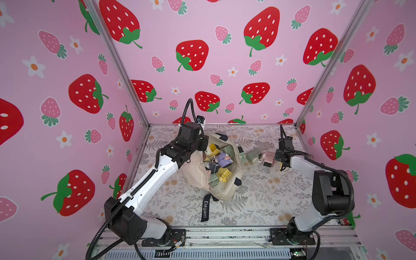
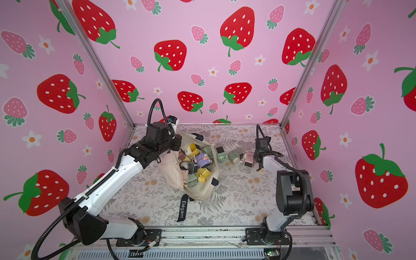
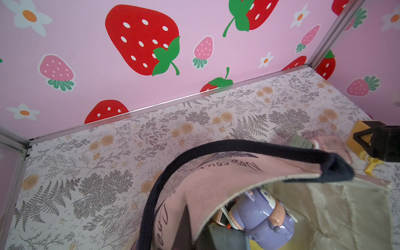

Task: Take out the pencil sharpeners from the tote bags
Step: Place the pencil sharpener at the center of the board, then pick up the pencil sharpener from the canvas bag.

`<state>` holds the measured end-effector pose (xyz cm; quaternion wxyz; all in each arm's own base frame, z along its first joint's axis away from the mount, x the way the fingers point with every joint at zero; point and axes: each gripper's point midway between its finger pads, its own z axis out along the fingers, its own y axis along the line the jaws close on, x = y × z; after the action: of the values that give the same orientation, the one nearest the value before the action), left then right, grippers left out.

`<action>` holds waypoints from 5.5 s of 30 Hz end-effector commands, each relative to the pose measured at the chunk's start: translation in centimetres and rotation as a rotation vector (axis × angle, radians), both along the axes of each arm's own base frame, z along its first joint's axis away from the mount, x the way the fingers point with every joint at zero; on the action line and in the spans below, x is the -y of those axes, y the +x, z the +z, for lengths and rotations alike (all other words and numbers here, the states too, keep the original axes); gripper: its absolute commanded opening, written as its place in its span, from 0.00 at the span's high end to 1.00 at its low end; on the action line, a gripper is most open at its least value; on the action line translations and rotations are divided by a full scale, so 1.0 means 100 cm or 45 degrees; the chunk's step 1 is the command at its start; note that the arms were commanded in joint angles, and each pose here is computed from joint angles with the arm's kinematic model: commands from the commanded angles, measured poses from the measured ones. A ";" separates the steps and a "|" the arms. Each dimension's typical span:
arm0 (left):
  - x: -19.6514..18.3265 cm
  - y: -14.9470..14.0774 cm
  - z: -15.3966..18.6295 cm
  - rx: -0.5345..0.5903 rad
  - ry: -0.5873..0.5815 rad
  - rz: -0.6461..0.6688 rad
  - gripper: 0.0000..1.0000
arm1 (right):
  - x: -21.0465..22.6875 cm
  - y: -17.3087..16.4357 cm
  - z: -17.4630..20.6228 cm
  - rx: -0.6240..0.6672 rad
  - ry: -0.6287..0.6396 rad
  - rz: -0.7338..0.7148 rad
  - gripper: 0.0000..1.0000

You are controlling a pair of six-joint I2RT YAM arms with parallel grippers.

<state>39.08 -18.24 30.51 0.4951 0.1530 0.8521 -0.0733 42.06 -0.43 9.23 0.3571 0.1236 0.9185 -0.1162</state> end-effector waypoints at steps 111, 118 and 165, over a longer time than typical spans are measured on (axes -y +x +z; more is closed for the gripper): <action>-0.038 0.009 0.041 0.156 -0.195 -0.037 1.00 | -0.387 -0.067 0.007 -0.118 -0.219 1.278 0.01; -0.038 0.009 0.041 0.157 -0.195 -0.037 1.00 | -0.389 -0.066 0.011 -0.102 -0.215 1.282 0.15; -0.046 0.019 0.032 0.125 -0.200 0.000 1.00 | -0.143 -0.063 0.174 0.502 0.271 0.631 0.42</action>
<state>39.63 -13.64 30.31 0.4967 0.1213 0.8498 -0.1282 34.44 17.37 27.01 0.5285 -0.1351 0.8323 0.0992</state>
